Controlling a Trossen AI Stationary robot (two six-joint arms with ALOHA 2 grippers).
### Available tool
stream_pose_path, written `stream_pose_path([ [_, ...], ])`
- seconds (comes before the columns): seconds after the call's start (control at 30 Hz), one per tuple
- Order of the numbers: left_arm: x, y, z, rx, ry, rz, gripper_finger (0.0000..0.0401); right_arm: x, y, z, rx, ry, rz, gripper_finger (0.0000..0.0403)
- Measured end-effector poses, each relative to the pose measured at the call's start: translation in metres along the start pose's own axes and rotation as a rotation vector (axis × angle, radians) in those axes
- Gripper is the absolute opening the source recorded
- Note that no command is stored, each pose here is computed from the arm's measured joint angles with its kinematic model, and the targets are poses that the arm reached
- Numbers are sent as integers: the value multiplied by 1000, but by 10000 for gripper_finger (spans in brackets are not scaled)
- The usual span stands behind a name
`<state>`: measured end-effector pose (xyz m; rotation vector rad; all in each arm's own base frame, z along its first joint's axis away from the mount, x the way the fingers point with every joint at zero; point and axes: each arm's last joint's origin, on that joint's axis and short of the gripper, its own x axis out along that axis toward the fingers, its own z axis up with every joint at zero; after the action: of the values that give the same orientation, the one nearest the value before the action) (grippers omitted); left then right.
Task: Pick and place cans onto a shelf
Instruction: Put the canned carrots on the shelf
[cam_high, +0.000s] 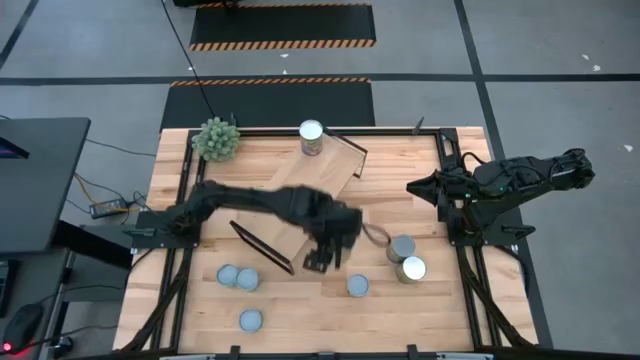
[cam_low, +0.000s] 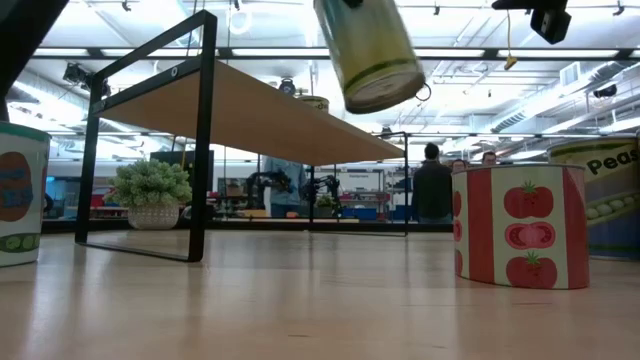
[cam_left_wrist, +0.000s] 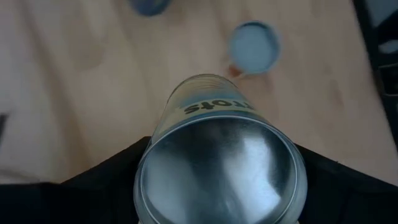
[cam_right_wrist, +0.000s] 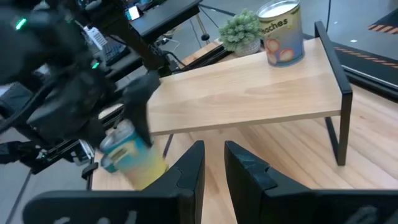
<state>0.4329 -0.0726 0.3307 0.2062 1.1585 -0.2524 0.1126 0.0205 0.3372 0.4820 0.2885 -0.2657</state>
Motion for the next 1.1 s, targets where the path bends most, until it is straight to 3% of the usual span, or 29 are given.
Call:
stream_pose_path([
  [0.1,-11,27,-7,-48,8,23,308,0,0,0,-1,0,-1,68],
  [0.3,-47,69,-24,-28,-34,97,308,0,-1,0,-3,-8,-16,68],
  [0.57,-75,123,-69,-65,102,114,308,0,-1,1,-3,-30,-44,68],
  [0.73,-86,157,-89,-134,123,212,308,0,-2,1,-1,-34,-51,68],
  [0.9,-91,177,-104,-169,157,243,308,0,-2,1,4,-47,-64,68],
  [1.1,-91,181,-107,-152,176,247,308,0,-2,1,4,-47,-64,68],
])
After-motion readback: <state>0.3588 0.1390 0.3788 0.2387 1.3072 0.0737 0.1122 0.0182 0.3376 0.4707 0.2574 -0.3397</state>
